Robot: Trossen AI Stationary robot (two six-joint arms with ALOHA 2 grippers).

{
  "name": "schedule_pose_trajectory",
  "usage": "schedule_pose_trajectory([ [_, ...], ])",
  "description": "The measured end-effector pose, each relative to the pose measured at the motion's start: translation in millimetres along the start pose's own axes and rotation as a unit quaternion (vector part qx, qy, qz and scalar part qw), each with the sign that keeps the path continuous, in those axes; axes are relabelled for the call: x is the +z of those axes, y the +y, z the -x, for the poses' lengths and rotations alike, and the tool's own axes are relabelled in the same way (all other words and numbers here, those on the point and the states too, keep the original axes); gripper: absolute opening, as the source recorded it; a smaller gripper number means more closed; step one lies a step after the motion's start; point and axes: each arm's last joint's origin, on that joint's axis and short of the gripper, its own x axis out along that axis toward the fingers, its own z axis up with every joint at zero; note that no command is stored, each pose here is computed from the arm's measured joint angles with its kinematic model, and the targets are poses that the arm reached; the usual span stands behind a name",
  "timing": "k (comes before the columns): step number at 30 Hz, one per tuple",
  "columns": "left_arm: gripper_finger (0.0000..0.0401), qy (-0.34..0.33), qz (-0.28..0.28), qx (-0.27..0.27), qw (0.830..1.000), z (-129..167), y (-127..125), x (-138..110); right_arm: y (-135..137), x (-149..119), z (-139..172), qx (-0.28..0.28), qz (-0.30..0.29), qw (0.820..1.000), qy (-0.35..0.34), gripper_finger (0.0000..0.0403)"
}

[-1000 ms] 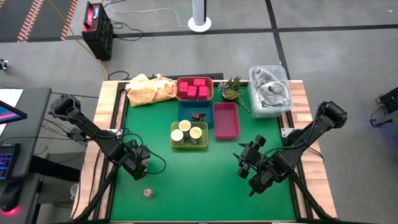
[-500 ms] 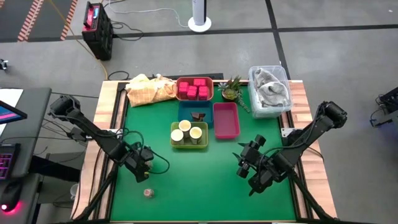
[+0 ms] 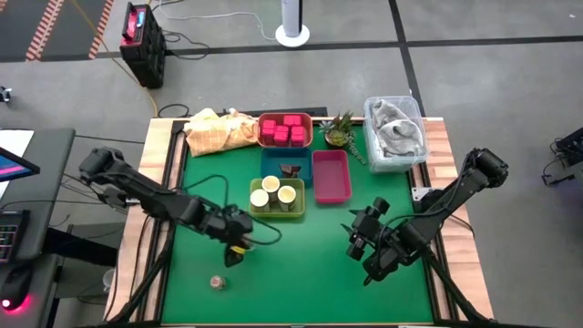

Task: Sort spices by type
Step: Move the top transparent seasoning bottle to the center of the table

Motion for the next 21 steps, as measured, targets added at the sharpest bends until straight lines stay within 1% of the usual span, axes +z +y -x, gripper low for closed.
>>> schedule_pose_trajectory([
  [3, 0.0175, 0.010, -0.039, -0.003, 0.999, -17.7, -11.5, 22.2, 1.3, -1.3, 2.1, 0.007, -0.001, 1.000, 0.002, 0.0245],
  [5, 0.0175, 0.022, -0.065, 0.004, 0.998, -36.1, -17.3, 33.6, 2.3, -1.9, 3.2, 0.012, -0.004, 1.000, 0.004, 0.0245],
  [8, 0.0175, 0.045, -0.100, 0.017, 0.994, -66.4, -21.4, 47.3, 2.9, -2.8, 4.5, 0.015, -0.006, 1.000, 0.004, 0.0244],
  [11, 0.0175, 0.061, -0.124, 0.012, 0.990, -92.9, -21.7, 62.4, 3.5, -3.7, 5.9, 0.017, -0.008, 1.000, 0.004, 0.0244],
  [14, 0.0188, 0.076, -0.135, -0.001, 0.988, -113.0, -19.4, 75.8, 4.4, -5.0, 7.9, 0.022, -0.006, 1.000, 0.005, 0.0244],
  [16, 0.0196, 0.084, -0.136, 0.003, 0.987, -123.2, -15.5, 82.5, 5.0, -5.8, 9.2, 0.024, -0.004, 1.000, 0.005, 0.0244],
  [21, 0.0209, 0.091, -0.126, 0.013, 0.988, -133.0, -8.7, 92.7, 5.2, -6.6, 10.2, 0.026, -0.001, 1.000, 0.005, 0.0244],
])
